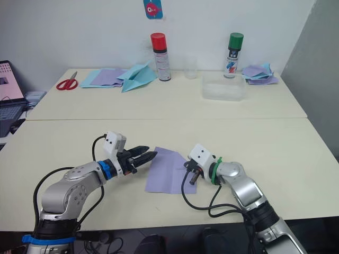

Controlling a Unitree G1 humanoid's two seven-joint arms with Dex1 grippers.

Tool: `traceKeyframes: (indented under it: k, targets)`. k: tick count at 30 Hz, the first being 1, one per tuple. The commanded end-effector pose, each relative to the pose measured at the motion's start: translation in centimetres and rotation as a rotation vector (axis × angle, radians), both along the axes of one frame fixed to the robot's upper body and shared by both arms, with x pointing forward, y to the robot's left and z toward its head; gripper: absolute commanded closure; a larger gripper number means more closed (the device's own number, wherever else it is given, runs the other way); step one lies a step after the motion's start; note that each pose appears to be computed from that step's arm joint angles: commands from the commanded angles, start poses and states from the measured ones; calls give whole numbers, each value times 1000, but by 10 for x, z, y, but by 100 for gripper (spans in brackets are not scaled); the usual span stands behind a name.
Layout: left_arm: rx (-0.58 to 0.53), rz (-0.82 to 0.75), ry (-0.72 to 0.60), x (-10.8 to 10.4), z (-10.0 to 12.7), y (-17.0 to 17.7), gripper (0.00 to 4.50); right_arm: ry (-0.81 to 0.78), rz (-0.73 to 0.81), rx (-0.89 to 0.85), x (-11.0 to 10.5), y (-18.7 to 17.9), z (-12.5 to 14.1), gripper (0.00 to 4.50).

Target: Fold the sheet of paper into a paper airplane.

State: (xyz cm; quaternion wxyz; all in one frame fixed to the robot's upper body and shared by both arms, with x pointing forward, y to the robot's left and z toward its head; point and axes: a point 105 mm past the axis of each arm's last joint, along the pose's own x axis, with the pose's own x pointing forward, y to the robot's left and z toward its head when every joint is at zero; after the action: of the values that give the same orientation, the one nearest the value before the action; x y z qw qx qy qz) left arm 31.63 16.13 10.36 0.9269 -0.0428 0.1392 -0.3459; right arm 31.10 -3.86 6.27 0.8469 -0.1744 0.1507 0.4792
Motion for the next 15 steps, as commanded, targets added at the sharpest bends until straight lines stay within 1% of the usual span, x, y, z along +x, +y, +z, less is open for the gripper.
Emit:
traceKeyframes:
  k: [1,4,8,9,11,13,15]
  targets:
    - [40,5,-23,10,-3,-3,75,51,-5,-43,-2,-2,-16,450]
    - [67,-12,-33,16,-8,-10,75,51,-4,-44,-1,-2,-17,450]
    - [69,-54,-95,17,-2,-19,75,52,-6,-46,-2,-3,-18,450]
    - [66,-67,-112,16,0,-22,93,54,-6,-46,-3,-3,-18,450]
    - [99,-97,-157,12,3,-23,137,57,-7,-48,-4,-4,-19,450]
    - [146,-122,-183,9,1,-23,202,58,-10,-48,-4,-4,-19,450]
    - [167,-135,-180,7,-3,-25,262,55,-15,-47,-2,-4,-18,450]
